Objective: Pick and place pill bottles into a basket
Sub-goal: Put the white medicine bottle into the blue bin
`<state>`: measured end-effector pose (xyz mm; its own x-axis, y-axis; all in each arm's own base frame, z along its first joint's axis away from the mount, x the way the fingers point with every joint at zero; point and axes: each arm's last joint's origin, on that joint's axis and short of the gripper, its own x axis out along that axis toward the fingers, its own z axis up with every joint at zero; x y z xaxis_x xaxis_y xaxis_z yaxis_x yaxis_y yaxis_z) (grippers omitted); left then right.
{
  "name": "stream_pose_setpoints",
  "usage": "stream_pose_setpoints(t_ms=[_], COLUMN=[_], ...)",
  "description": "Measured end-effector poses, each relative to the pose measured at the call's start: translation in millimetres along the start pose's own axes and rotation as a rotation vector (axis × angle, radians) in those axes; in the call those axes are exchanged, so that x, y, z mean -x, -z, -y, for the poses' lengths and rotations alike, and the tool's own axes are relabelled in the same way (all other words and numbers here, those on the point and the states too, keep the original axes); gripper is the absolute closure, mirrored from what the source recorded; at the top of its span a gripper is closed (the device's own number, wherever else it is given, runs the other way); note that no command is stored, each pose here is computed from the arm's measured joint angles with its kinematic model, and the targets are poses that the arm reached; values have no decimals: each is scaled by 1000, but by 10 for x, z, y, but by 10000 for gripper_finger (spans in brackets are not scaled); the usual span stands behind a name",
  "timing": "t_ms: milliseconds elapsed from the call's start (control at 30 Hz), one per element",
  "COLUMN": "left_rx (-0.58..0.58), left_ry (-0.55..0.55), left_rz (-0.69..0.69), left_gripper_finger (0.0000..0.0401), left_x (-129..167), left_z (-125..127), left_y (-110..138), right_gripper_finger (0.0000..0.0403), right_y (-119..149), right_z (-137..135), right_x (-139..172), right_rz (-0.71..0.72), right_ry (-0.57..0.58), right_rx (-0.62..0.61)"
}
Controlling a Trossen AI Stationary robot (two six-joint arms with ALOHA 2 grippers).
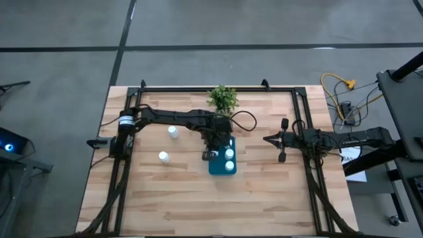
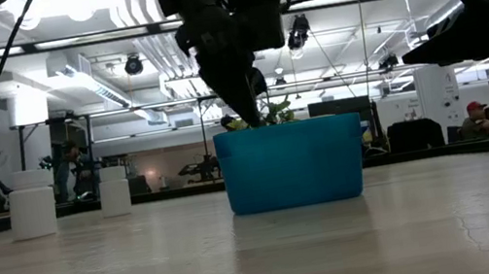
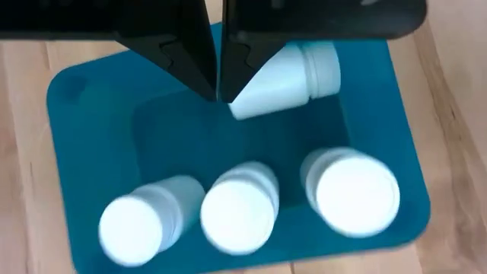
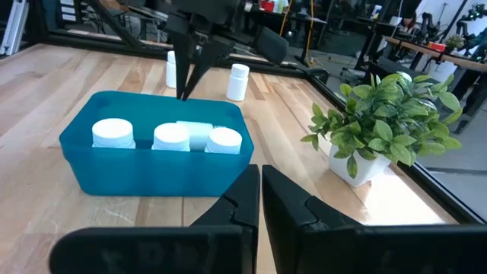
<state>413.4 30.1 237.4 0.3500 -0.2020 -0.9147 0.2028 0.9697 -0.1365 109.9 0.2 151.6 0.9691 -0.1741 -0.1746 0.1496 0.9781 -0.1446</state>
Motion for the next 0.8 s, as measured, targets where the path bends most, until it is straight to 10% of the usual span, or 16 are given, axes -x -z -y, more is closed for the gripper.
stream_pose_setpoints(t_ms=[800], left_rx=[-30], left_ry=[-75], left_rz=[177], left_gripper_finger=[401], left_x=[188], left_z=[97], left_y=[272], right_gripper_finger=[394], right_y=[-17], right_z=[1], right_x=[2], right_rz=[19], right_ry=[1], right_rx=[-14])
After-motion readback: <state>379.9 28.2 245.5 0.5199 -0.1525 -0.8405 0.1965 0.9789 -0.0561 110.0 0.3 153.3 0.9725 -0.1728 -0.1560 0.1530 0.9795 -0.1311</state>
